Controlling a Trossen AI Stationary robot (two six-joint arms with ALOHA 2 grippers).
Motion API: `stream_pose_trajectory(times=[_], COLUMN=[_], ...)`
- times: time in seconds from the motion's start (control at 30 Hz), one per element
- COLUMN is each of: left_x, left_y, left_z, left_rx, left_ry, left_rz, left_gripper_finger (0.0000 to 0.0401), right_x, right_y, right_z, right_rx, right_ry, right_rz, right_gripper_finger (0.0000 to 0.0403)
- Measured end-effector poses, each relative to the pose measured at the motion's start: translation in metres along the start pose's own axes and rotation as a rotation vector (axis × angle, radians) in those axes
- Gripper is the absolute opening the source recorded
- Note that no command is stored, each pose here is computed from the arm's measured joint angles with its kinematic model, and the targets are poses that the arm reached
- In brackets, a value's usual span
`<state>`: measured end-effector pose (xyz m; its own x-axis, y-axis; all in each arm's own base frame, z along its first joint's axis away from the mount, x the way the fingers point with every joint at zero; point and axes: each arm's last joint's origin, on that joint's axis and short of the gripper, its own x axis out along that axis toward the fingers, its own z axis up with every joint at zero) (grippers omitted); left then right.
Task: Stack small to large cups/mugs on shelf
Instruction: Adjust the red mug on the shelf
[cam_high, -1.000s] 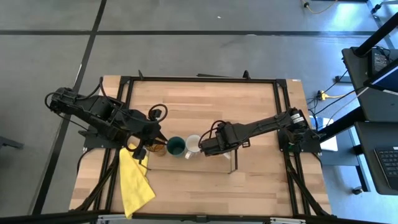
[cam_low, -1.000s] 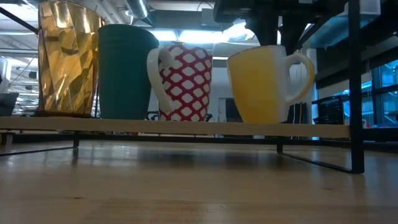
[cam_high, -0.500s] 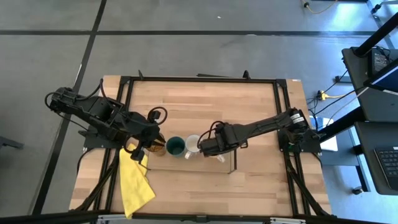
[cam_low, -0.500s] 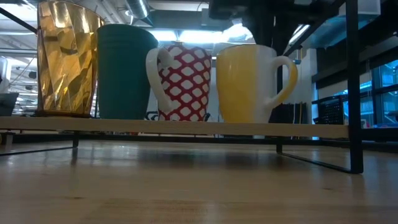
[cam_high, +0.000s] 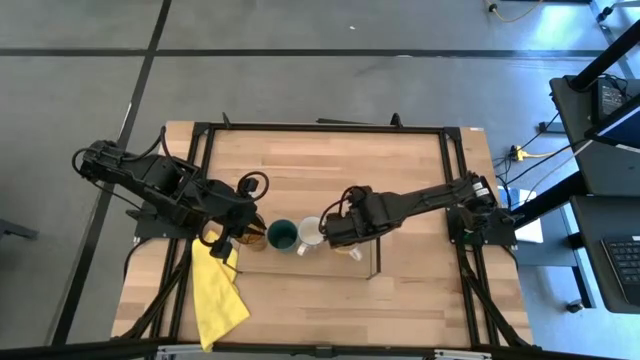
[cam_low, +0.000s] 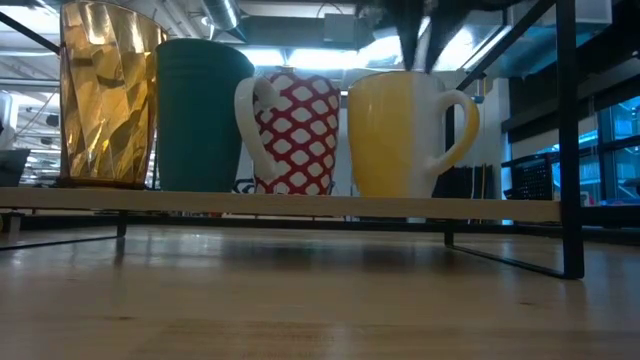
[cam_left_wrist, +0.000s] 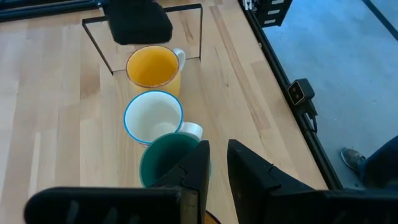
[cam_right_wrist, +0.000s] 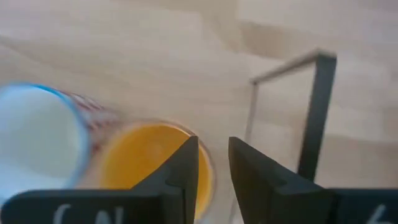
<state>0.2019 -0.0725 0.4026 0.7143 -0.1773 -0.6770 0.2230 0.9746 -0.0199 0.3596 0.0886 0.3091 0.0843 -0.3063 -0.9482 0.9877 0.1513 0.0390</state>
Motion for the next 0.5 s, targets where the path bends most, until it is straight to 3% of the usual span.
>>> stream_pose_trajectory(times=[0.27,0.5], left_x=[0.000,0.000], left_y=[0.000,0.007], left_z=[0.000,-0.004], left_rx=[0.010,0.095], left_ry=[0.003,0.044], left_rz=[0.010,0.115], left_gripper_finger=[0.0051,0.0051], right_x=[-0.038,-0.051], right_y=[0.015,0.040], right_z=[0.014,0.014], right_rx=[-0.056,-0.138], right_ry=[-0.113,-0.166], right_rz=[0.250,0.512], right_gripper_finger=[0.0092,0.0092])
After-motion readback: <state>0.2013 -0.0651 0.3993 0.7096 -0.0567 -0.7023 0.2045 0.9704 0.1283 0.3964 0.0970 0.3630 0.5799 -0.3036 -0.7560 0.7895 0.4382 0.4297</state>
